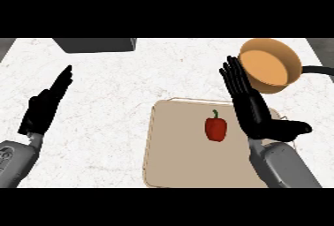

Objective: Pick the bell pepper from the tray and place it in the pot

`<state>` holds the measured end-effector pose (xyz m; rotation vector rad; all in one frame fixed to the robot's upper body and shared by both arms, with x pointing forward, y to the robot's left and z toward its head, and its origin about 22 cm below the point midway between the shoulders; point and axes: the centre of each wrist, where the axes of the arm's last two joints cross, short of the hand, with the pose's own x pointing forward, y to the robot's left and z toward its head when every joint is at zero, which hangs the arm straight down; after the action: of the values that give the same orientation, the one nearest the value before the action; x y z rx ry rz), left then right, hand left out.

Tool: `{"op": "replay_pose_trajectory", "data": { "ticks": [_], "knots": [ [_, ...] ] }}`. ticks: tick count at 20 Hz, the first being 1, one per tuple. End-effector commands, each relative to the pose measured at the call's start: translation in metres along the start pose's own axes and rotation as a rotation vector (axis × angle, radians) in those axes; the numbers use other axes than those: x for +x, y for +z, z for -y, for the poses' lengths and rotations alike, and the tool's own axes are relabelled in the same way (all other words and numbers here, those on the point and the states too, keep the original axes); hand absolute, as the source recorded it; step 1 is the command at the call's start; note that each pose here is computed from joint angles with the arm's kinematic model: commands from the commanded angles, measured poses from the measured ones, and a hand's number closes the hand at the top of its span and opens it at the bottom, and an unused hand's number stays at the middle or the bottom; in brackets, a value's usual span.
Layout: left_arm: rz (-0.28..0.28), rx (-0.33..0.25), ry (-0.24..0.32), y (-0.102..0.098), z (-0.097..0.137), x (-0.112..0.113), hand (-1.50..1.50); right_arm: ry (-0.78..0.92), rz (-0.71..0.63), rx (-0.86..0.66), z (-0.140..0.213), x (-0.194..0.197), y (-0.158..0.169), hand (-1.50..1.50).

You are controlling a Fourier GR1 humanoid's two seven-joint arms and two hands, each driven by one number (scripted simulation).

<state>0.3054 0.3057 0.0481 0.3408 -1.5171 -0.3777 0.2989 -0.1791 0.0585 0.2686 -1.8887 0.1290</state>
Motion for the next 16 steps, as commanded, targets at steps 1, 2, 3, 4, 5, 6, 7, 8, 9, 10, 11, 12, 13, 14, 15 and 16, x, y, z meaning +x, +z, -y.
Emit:
{"op": "replay_pose_trajectory", "data": {
  "ticks": [1,2,3,4,5,6,7,8,9,10,11,12,13,14,15,16],
  "knots": [
    [0.029,0.023,0.050,-0.015,-0.006,0.014,0.00,-0.085,0.078,0.009,0.037,-0.004,0.014,1.50],
    [0.078,0.056,0.121,-0.010,0.013,0.023,0.00,-0.146,0.180,0.060,0.061,0.013,-0.004,1.50],
    [0.104,0.098,0.159,-0.004,0.016,0.013,0.00,-0.194,0.238,0.112,0.071,0.023,0.004,1.50],
    [0.147,0.119,0.220,-0.012,0.012,0.031,0.00,-0.222,0.301,0.140,0.079,0.027,0.002,1.50],
    [0.177,0.157,0.249,-0.015,0.002,0.038,0.00,-0.271,0.359,0.179,0.080,0.035,-0.005,1.50],
    [0.187,0.168,0.313,-0.012,0.011,0.037,0.00,-0.305,0.405,0.210,0.086,0.040,-0.003,1.50],
    [0.154,0.146,0.293,-0.012,0.009,0.034,0.00,0.358,0.274,0.123,0.141,0.067,-0.003,1.50],
    [0.202,0.160,0.364,-0.015,0.015,0.046,0.00,0.214,0.229,-0.038,0.167,0.026,0.028,1.50],
    [0.214,0.161,0.391,-0.017,0.014,0.050,0.00,0.087,0.262,-0.110,0.174,0.003,0.044,-1.50],
    [0.224,0.144,0.410,-0.019,0.018,0.063,0.00,0.076,0.300,-0.022,0.185,0.002,0.053,-1.50],
    [0.211,0.138,0.432,-0.011,0.029,0.051,0.00,0.103,0.325,0.029,0.179,-0.015,0.060,-1.50],
    [0.205,0.149,0.413,-0.014,0.018,0.051,0.00,0.120,0.398,0.032,0.188,-0.012,0.063,-1.50],
    [0.217,0.125,0.426,-0.013,0.032,0.054,0.00,0.114,0.443,0.072,0.189,-0.016,0.061,-1.50],
    [0.222,0.147,0.423,-0.018,0.016,0.058,0.00,0.098,0.485,0.094,0.189,-0.025,0.080,-1.50],
    [0.203,0.135,0.434,-0.003,0.032,0.048,0.00,0.111,0.494,0.097,0.199,-0.029,0.093,-1.50],
    [0.208,0.147,0.414,-0.005,0.035,0.042,0.00,0.140,0.517,0.130,0.210,-0.022,0.096,-1.50]
  ]
}}
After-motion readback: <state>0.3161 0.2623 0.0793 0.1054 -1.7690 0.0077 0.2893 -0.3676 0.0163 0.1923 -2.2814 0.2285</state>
